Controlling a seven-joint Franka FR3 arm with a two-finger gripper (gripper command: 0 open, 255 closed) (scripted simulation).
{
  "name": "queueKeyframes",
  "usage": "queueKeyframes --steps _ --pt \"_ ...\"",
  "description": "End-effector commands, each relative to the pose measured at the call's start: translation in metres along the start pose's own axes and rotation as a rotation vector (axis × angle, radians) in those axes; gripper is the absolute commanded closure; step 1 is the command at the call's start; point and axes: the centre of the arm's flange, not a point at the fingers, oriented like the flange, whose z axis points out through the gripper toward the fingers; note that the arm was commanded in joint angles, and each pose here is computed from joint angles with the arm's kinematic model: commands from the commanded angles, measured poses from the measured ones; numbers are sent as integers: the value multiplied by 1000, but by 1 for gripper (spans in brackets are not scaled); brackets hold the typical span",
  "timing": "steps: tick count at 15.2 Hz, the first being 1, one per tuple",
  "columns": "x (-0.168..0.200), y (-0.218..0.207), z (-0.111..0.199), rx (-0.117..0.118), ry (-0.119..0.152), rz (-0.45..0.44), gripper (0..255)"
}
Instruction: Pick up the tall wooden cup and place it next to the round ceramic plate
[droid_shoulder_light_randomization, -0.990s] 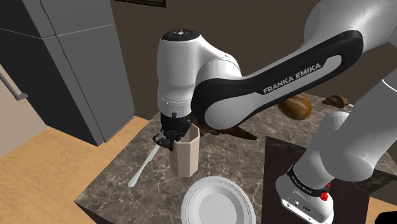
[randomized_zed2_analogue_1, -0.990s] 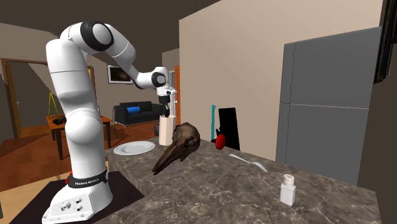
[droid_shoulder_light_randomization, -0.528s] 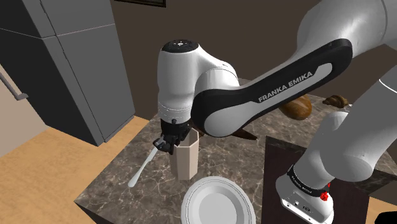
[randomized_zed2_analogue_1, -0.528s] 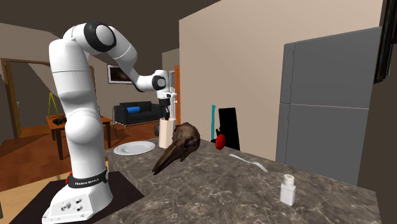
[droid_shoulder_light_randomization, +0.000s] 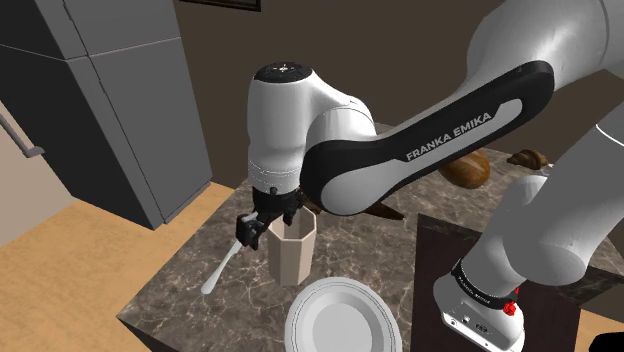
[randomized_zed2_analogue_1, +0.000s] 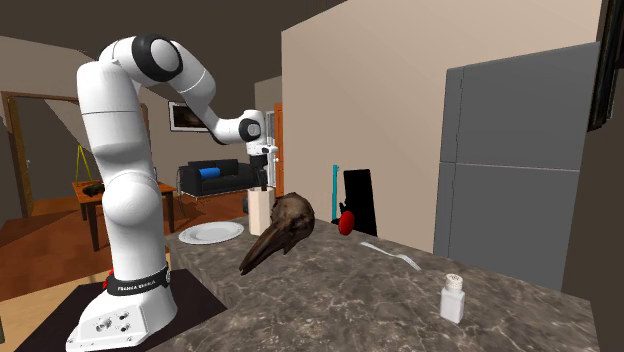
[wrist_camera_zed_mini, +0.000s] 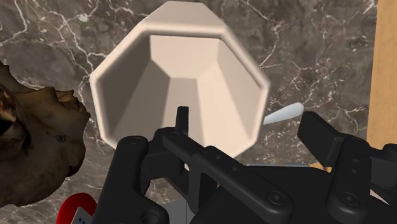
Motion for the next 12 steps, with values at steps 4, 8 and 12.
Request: queueKeyframes --steps 4,8,12 --pt "0 0 -39 0 0 0 0" --pt "0 0 -50 0 0 0 0" --pt "0 0 -50 0 0 0 0"
